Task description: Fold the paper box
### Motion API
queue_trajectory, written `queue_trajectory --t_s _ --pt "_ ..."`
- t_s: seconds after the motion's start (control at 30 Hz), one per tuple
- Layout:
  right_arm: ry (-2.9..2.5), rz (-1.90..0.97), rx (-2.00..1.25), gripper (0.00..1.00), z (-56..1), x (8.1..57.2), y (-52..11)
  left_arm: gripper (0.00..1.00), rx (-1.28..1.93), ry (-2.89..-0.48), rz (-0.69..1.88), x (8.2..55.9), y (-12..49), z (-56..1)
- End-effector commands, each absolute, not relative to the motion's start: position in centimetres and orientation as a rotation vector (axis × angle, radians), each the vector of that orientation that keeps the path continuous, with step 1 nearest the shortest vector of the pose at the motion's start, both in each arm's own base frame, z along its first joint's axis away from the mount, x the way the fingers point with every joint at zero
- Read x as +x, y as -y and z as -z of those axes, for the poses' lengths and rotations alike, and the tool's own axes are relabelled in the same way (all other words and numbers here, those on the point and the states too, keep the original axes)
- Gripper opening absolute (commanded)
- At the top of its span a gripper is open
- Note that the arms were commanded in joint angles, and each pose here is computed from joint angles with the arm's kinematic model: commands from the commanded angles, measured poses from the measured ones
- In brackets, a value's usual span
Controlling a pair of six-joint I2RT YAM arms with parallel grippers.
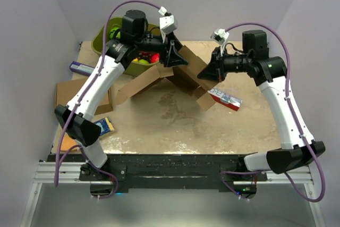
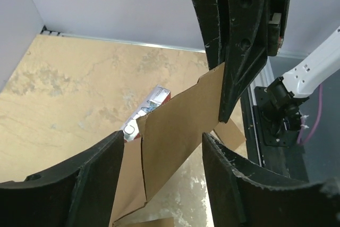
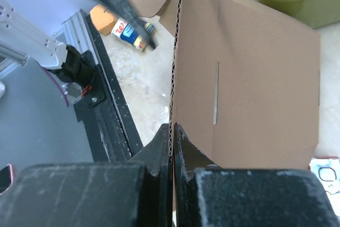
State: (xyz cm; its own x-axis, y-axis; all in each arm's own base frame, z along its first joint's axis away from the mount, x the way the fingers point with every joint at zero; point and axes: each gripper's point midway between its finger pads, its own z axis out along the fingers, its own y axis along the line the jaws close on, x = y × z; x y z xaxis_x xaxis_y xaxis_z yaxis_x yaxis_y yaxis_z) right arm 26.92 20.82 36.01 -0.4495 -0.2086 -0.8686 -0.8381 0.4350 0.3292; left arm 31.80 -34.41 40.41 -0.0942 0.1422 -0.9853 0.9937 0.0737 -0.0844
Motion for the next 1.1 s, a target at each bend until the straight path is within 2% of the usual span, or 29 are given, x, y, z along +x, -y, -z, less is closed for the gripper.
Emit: queue_trajectory --t_s 0.0,0.1,0.2,0.23,0.3,0.33,0.37,0.4,0.47,0.5,0.57,0.6,0.7,0.73,0.93,1.07 --pt "-1.803 -1.016 -0.978 0.0 -36.8 27.6 -21.7 0.59 1.261 -1.402 1.249 30.5 34.4 -39.9" --pt "-1.801 -1.019 -1.004 0.0 -36.4 27.9 -21.8 0.49 1.268 -1.41 1.298 30.5 34.7 -39.3" --pt "-1.798 -1.005 -1.02 0.0 -36.2 28.2 -21.9 0.33 1.264 -1.42 1.328 30.7 34.9 -39.0" --pt "-1.796 -0.995 -1.018 0.01 -36.2 28.3 -21.8 0.24 1.265 -1.407 1.327 30.8 34.9 -39.1" --pt "-1.779 -0.972 -0.998 0.19 -36.9 28.7 -21.7 0.17 1.262 -1.392 1.352 30.7 34.7 -39.4" --pt "-1.769 -0.959 -0.986 0.29 -37.3 28.9 -21.7 0.08 1.242 -1.376 1.36 31.0 34.4 -40.0" --pt "-1.763 -0.923 -0.963 0.47 -37.7 29.1 -21.4 0.03 1.225 -1.391 1.403 30.5 34.1 -40.1" --pt "-1.733 -0.903 -0.944 0.58 -38.6 29.4 -21.4 0.0 1.222 -1.33 1.388 30.9 33.9 -41.0" --pt "-1.675 -0.852 -0.913 0.78 -40.1 29.6 -21.0 0.0 1.162 -1.361 1.427 30.8 32.9 -41.0" --pt "-1.667 -0.84 -0.883 0.81 -40.6 29.7 -20.8 0.0 1.163 -1.27 1.391 31.1 32.7 -42.4" --pt "-1.626 -0.789 -0.831 0.85 -41.2 30.4 -20.4 0.0 1.067 -1.31 1.431 31.2 31.3 -42.9" --pt "-1.603 -0.748 -0.776 0.86 -42.2 30.2 -19.7 0.0 1.056 -1.223 1.399 31.3 30.8 -44.5" --pt "-1.531 -0.684 -0.646 0.88 -43.8 30.1 -18.3 0.0 0.9 -1.221 1.397 32.1 28.0 -46.9" --pt "-1.521 -0.676 -0.604 0.97 -44.1 30.1 -17.9 0.0 0.832 -1.237 1.366 33.3 26.8 -47.5" --pt "-1.456 -0.551 -0.401 0.99 -45.1 29.3 -14.6 0.0 0.609 -1.302 1.28 35.4 22.3 -49.1" --pt "-1.508 -0.56 -0.381 0.99 -40.6 30.3 -14.7 0.0 0.553 -1.311 1.272 35.4 20.5 -48.9"
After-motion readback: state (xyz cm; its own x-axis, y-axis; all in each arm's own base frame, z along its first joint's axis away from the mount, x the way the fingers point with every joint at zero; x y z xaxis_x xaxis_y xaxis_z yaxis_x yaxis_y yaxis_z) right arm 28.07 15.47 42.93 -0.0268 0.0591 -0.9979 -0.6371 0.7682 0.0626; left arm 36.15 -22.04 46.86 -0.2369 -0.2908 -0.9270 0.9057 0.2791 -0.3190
